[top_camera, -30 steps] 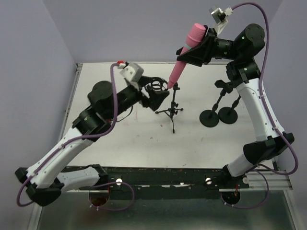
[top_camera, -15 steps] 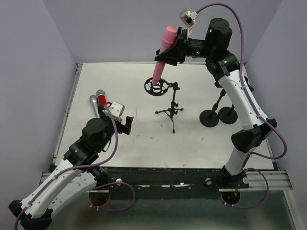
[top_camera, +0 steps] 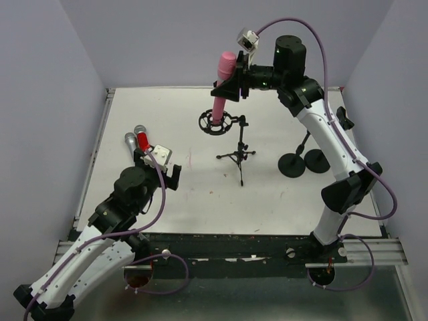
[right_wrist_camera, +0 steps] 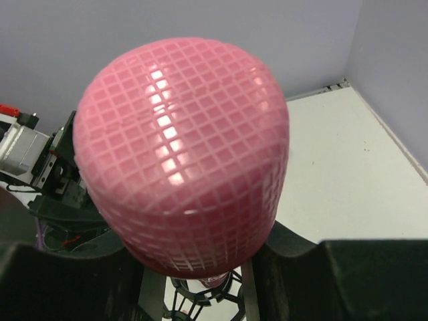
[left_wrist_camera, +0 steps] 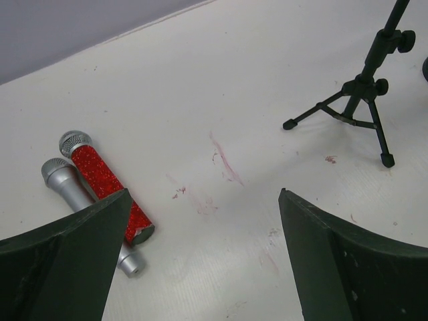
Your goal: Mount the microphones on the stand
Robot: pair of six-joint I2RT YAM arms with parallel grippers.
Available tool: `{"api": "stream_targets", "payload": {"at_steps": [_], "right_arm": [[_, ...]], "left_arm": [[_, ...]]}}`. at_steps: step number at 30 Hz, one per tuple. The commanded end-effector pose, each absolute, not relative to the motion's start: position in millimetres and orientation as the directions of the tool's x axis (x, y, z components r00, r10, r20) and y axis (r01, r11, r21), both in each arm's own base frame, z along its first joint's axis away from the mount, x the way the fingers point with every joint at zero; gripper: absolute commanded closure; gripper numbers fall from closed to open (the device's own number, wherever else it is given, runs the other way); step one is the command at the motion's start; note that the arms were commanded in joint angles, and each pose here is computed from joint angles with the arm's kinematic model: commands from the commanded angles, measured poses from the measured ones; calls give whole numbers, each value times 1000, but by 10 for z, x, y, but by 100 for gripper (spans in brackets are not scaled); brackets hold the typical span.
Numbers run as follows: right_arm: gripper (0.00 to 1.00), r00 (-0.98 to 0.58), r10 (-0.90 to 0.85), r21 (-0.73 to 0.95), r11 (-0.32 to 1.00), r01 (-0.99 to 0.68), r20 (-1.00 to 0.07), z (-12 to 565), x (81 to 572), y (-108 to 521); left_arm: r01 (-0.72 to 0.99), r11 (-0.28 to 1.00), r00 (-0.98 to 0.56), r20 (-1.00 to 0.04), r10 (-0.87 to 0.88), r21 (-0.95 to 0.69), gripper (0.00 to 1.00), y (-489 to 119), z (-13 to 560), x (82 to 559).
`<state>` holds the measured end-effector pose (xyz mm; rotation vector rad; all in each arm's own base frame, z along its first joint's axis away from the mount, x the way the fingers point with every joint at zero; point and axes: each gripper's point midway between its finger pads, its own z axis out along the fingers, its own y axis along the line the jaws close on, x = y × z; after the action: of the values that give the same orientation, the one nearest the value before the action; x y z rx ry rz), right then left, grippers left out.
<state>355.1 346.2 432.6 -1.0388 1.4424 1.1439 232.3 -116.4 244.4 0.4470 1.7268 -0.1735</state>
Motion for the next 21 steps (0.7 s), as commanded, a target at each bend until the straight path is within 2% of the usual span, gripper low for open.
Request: {"api": "stream_targets", "payload": {"at_steps": [1,7,12,17,20,21], "right_arm": [[87,-137,-134,111,185,-976,-981,3996,3459,3545],[86,-86,-190,56,157,-986,-978,3870,3352,3574],[86,-50,-177,23,151,-988,-983,4042,3303,3544],[85,-77,-190,47,154,-987,-979,3920,3309,3554],[82,-119,-207,93,132,-987,-971,3722,3272,3576],[77,-128,-211,102,127,-987,-969,3682,3257,3582]], "left_arm": [[413,904,-118,-978,172,109,1,-1205,2541,2309],[423,901,-112,-982,154,93,1,-1215,2568,2292],[443,893,-105,-985,135,76,2,-1245,2601,2289],[454,889,-103,-986,128,68,3,-1253,2628,2296],[452,891,-113,-989,99,37,3,-1258,2632,2289],[450,892,-111,-989,97,37,3,-1255,2639,2294]]}}
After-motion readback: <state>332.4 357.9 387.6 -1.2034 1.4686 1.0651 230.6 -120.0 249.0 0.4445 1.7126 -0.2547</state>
